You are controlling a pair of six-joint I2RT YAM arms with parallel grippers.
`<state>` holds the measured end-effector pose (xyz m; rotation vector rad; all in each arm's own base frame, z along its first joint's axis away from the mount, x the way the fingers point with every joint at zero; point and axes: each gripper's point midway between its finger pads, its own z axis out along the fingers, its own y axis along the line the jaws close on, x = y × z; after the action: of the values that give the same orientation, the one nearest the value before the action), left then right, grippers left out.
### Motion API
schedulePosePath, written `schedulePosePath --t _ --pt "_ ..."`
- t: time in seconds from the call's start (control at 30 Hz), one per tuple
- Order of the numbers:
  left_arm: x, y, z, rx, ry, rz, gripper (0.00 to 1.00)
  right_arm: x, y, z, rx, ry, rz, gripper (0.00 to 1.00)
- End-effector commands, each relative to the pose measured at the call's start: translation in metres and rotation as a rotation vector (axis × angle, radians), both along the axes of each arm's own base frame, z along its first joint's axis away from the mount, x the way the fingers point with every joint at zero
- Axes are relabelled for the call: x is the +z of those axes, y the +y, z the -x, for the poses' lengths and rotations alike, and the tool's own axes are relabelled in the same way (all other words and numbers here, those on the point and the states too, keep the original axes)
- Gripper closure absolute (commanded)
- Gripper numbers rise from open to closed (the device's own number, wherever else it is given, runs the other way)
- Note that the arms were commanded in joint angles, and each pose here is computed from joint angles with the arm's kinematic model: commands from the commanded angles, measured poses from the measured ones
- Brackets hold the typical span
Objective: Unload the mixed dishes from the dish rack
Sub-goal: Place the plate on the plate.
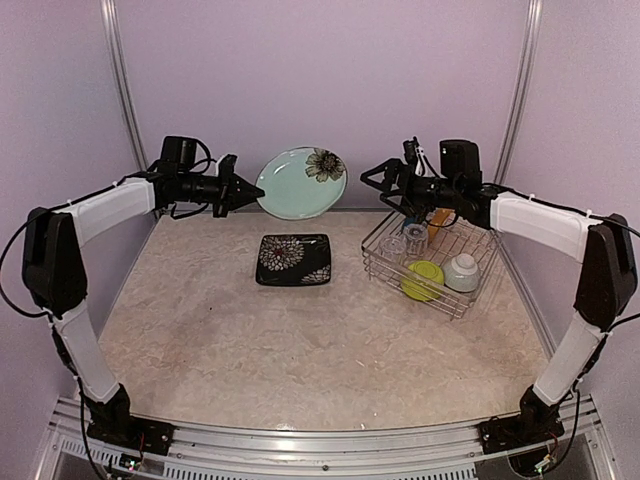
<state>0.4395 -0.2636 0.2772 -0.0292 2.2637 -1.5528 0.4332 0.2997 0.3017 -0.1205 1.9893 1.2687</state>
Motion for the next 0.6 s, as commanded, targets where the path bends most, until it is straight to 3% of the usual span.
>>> schedulePosePath --t 0.0,0.57 --pt "-0.001 0.017 -0.014 -0.009 0.001 0.043 1.00 0.018 -0.015 0.003 -0.020 -0.032 0.036 0.01" --pt "-0.092 0.037 -0.039 0.000 0.165 -0.025 1.00 0.019 -0.036 0.009 -0.041 -0.034 0.101 0.01"
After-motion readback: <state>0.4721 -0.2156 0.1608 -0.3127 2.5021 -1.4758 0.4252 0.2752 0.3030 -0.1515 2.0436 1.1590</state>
